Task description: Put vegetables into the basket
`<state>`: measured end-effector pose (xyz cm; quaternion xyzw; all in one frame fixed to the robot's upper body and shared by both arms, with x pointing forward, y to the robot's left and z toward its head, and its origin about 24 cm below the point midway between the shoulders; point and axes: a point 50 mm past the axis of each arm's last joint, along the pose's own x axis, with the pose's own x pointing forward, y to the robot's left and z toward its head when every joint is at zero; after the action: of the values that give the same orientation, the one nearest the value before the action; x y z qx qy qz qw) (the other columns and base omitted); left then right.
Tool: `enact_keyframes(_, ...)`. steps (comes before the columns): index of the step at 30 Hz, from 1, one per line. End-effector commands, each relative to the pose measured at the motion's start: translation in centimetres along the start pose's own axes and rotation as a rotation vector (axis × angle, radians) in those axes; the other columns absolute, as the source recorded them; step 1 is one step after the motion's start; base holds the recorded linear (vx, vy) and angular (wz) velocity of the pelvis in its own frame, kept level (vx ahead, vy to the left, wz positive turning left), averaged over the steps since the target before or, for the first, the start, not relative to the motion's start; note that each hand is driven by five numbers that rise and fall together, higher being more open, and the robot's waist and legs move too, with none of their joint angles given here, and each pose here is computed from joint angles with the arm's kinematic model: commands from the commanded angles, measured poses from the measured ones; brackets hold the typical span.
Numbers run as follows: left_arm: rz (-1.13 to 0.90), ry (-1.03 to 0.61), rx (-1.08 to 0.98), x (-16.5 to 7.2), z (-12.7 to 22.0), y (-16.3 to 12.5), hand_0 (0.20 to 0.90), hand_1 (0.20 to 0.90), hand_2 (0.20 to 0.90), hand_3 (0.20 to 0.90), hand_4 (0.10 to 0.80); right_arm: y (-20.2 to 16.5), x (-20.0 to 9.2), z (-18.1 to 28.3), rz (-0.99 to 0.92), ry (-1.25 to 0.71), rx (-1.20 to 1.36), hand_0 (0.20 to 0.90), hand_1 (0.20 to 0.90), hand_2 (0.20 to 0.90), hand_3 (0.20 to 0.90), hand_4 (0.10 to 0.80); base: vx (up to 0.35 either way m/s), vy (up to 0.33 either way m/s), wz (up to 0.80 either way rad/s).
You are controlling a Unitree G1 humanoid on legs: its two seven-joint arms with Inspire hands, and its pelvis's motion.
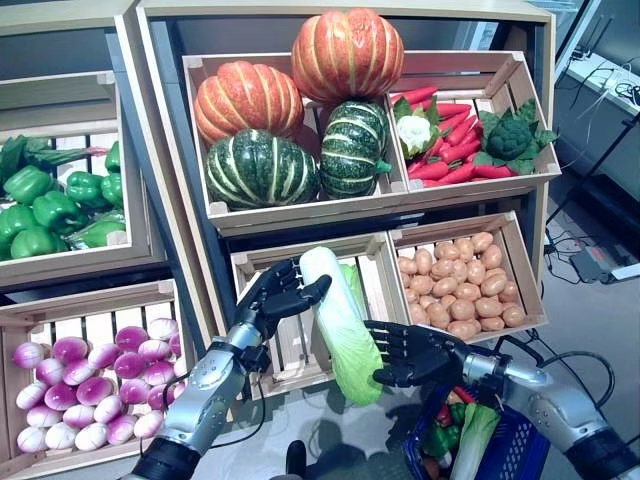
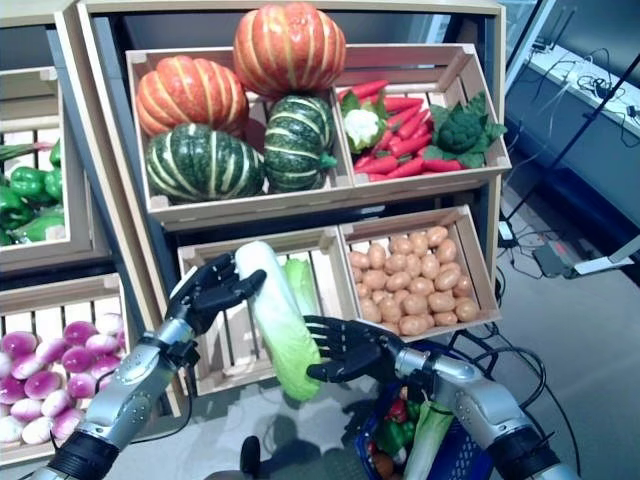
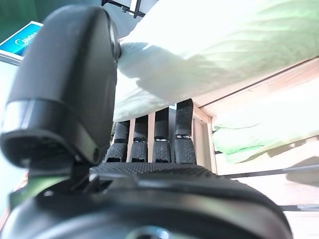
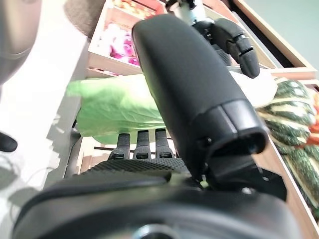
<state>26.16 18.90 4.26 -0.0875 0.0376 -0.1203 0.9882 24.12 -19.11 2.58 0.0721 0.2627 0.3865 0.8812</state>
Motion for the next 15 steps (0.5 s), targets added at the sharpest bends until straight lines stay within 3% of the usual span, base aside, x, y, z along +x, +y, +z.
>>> enact_keyframes(1, -0.193, -0.251, -0.051, 3.1, 5.6, -3.7, 0.300, 0.300, 0.300, 0.300, 0.400, 3.8, 2.3, 5.6, 0.324, -0.169, -0.090, 0.900, 0.900, 0.900, 0.900, 0.800, 0.000, 0.000, 0.00)
enact_keyframes(15, -0.229, -0.238, -0.068, 3.2, 5.1, -4.1, 0.300, 0.300, 0.300, 0.300, 0.400, 7.6, 4.0, 7.1, 0.657, -0.223, 0.059, 0.900, 0.900, 0.900, 0.900, 0.800, 0.000, 0.004, 0.02)
